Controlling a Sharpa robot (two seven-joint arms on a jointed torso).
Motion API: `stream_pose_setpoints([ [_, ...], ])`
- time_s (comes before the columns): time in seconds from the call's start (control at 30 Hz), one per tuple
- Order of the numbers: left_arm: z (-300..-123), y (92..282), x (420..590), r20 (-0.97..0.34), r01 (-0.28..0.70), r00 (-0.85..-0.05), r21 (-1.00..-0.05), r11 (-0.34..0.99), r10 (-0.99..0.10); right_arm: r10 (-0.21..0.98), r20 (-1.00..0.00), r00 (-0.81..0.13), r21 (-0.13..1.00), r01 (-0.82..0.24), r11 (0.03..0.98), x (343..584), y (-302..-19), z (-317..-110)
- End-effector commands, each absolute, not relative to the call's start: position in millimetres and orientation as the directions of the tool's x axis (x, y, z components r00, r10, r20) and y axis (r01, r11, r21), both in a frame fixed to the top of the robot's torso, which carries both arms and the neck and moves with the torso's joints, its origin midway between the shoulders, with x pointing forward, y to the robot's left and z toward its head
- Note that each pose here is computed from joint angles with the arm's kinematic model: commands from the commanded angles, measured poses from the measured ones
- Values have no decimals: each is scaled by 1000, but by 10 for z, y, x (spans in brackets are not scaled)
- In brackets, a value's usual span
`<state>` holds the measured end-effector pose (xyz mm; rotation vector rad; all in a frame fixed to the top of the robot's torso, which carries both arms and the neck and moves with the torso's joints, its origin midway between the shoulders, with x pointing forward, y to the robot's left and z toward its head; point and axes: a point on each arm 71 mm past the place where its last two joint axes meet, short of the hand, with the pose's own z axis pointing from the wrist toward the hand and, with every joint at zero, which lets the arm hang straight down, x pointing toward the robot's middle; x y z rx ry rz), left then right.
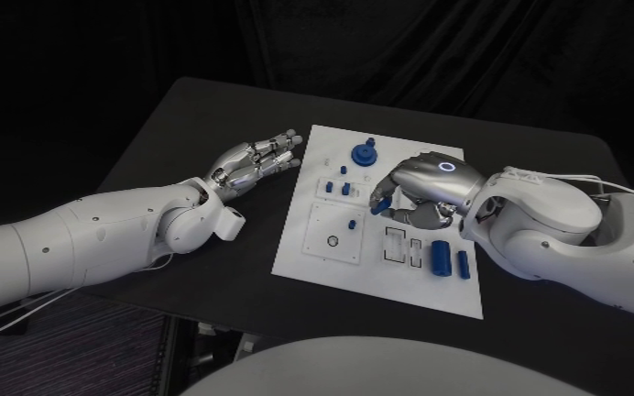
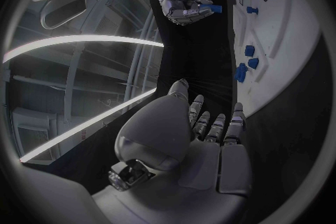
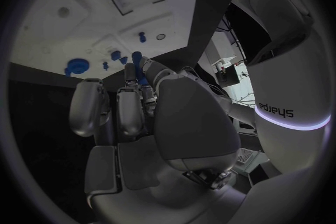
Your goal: Assemble the parts on the task board
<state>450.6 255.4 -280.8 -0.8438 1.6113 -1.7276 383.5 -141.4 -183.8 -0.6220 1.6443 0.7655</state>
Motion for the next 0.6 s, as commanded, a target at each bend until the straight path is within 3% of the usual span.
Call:
stream_pose_setpoints([
  [0.03,-2779,2530,4499,52,47,-609,-994,-102,-791,-115,-976,-185,80,-794,603,3796,-1256,-1897],
  [0.27,-2783,2501,4500,56,43,-615,-994,-104,-787,-196,-970,-143,16,-845,534,3850,-905,-2031],
  [0.6,-2788,2477,4503,59,38,-619,-994,-104,-783,-224,-966,-132,4,-867,498,3882,-654,-2151],
])
